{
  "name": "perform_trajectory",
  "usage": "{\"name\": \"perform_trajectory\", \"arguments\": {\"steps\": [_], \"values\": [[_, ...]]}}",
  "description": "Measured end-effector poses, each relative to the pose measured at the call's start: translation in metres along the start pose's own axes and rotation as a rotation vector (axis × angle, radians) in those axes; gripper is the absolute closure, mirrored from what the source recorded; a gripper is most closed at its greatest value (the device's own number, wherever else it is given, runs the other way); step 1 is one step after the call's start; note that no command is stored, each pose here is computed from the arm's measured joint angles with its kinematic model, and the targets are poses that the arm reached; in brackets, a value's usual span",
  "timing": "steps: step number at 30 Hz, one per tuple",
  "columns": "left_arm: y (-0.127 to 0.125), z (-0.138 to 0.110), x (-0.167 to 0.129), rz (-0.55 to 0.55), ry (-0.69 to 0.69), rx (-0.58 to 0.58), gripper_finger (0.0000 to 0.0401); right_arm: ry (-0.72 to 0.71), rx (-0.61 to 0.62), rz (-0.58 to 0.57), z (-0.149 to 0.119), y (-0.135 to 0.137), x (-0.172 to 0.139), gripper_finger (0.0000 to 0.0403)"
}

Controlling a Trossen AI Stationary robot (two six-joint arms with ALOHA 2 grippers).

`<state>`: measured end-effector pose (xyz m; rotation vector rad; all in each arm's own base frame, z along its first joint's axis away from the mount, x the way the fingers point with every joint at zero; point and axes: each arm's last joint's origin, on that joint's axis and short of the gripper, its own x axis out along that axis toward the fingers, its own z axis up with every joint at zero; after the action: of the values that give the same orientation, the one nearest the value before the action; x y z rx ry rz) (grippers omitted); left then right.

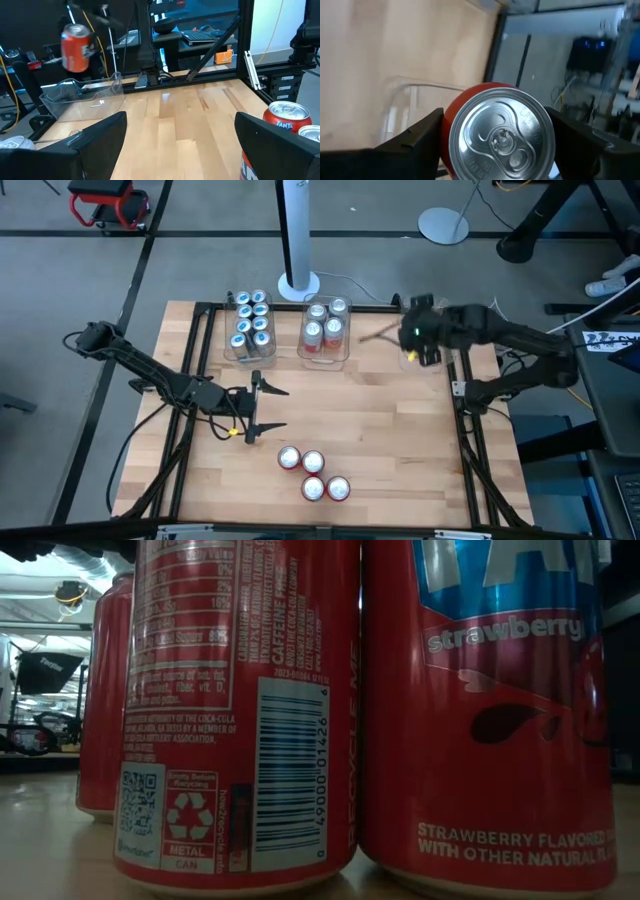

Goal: Sort soda cans
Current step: Put the red soda can into the right transparent bin

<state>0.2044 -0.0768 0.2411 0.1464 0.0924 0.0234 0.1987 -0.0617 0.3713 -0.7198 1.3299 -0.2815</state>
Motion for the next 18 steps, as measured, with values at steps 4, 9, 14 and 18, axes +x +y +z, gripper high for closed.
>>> {"name": "perform_trajectory", "arguments": {"steps": [4, 9, 14, 18], "values": [[0.0, 0.0, 0.0, 0.0, 0.0, -0.001, 0.0042, 0.012, 0.063, -0.029, -0.013, -0.023, 0.027, 0.0113], [0.0, 0.0, 0.0, 0.0, 0.0, -0.002, 0.0042, -0.044, 0.162, 0.019, -0.037, -0.041, 0.068, 0.0113], [0.0, 0.0, 0.0, 0.0, 0.0, 0.0, 0.0042, -0.04, 0.243, 0.043, -0.06, -0.047, 0.109, 0.0113], [0.0, 0.0, 0.0, 0.0, -0.001, 0.0, 0.0042, -0.037, 0.285, 0.064, -0.078, -0.046, 0.137, 0.0113]]}}
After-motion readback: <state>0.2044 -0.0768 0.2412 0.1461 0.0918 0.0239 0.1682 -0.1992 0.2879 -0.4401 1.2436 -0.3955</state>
